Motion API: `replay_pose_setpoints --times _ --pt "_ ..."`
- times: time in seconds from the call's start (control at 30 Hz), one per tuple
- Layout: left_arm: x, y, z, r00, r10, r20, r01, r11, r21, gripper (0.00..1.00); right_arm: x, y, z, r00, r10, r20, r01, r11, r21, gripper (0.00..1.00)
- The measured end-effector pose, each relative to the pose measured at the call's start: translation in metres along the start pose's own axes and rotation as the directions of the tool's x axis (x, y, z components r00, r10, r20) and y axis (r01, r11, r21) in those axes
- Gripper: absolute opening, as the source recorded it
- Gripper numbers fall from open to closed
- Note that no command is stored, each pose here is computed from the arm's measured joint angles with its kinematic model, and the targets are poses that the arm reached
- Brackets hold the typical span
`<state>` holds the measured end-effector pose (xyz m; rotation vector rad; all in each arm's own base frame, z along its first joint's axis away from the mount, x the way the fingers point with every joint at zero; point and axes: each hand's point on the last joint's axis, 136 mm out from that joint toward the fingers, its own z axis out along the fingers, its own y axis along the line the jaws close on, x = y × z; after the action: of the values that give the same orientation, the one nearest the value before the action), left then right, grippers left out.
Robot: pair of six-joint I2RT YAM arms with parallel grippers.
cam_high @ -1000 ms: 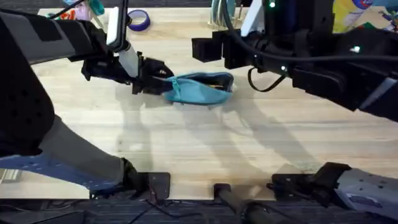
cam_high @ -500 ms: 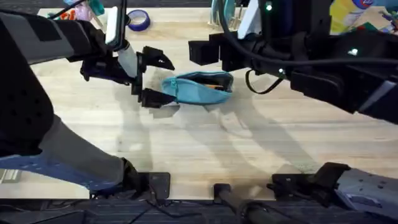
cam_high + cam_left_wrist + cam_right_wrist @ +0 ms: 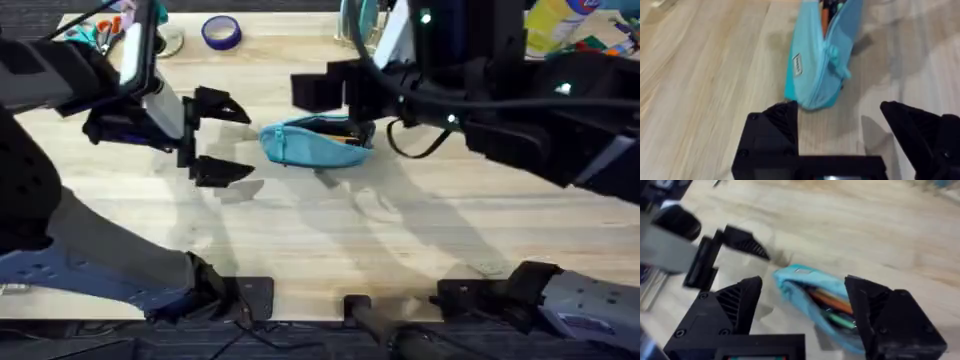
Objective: Unzip the bag, pick up the pens from the table one at a time and place them inside, then zip the bag closed.
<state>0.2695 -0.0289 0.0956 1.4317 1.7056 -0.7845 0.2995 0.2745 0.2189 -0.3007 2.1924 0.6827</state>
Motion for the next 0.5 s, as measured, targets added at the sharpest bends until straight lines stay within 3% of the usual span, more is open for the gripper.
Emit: replay_pose_setpoints --times 0.2,0.5 --pt "0.011 0.011 -0.012 1.000 0.022 -0.016 -0.023 0.997 -0.069 0.995 0.022 0.039 -0.003 0.998 -0.055 -0.028 0.054 0.997 -0.053 0.997" --pt "0.012 0.012 -0.013 0.999 0.027 -0.019 -0.029 0.997 -0.075 0.993 0.049 0.068 -0.019 0.979 -0.201 0.039 0.196 0.976 0.099 0.998"
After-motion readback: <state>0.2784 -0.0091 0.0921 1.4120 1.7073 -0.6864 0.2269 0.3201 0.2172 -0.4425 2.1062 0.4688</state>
